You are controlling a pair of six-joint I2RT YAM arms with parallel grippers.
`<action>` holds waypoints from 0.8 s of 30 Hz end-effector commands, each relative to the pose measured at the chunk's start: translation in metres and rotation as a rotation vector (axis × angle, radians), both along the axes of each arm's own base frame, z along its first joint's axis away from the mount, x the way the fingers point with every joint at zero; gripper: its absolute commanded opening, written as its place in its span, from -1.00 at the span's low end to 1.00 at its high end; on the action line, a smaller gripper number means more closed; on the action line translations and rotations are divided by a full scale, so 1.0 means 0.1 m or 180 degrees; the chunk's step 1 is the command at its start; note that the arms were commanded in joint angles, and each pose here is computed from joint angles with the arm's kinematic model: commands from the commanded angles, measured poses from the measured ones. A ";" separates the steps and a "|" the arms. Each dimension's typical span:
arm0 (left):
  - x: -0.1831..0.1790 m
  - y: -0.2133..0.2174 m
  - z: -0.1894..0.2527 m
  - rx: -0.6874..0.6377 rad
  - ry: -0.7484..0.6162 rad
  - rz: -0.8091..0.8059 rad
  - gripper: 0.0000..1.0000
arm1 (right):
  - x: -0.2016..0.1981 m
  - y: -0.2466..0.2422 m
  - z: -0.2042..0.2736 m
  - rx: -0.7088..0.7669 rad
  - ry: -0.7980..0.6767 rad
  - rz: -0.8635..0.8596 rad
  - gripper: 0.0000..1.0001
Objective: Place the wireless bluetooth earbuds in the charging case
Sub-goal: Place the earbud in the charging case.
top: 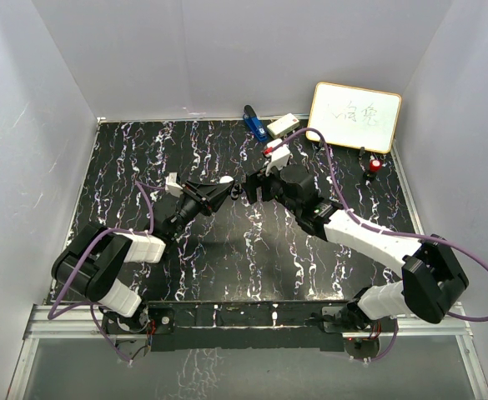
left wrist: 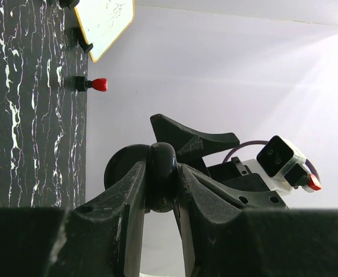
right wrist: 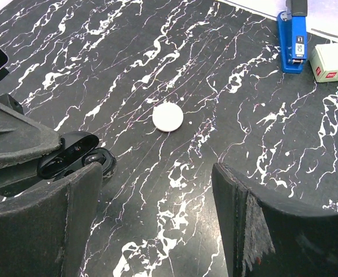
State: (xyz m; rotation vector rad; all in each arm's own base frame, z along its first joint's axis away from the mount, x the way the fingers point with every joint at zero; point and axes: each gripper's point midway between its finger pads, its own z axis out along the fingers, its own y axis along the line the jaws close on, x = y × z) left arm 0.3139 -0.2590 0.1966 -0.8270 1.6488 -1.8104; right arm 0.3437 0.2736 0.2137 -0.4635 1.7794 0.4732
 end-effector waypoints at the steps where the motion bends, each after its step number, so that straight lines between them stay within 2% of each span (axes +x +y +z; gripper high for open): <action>1: 0.02 -0.02 0.24 -0.0121 -0.0224 0.0000 -1.00 | -0.01 0.04 0.11 0.0046 -0.0094 0.0024 0.48; 24: 0.01 -0.01 0.27 -0.0119 -0.0239 0.0011 -1.00 | -0.08 0.05 0.01 -0.0056 -0.0045 0.0077 0.47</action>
